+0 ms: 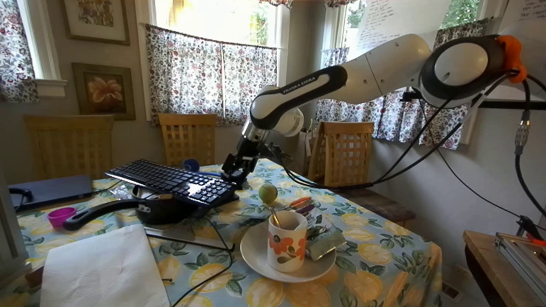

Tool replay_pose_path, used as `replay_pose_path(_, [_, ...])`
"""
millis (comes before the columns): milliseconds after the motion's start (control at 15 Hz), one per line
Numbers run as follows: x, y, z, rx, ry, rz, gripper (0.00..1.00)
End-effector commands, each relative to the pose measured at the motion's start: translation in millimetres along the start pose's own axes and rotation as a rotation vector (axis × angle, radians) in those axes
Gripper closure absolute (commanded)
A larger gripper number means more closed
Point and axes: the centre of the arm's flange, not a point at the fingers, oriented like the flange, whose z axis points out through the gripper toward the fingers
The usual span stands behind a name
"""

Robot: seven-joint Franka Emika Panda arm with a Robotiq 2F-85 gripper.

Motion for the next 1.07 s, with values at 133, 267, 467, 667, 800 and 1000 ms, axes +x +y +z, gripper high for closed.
replay_pose_path(133, [-24, 2, -17, 0.056, -0.002, -0.019, 0.00])
replay_pose_path(267, [-21, -1, -13, 0.067, 0.026, -0.028, 0.00])
replay_pose_path(467, [-13, -3, 0, 0.071, 0.081, -0.025, 0.00])
replay_pose_path(667, [-10, -3, 14, 0.095, 0.042, -0.007, 0.00])
replay_pose_path(800, [-8, -2, 25, 0.095, 0.025, 0.001, 0.00])
replay_pose_path(1000, [-11, 1, 37, 0.082, 0.028, 0.009, 0.00])
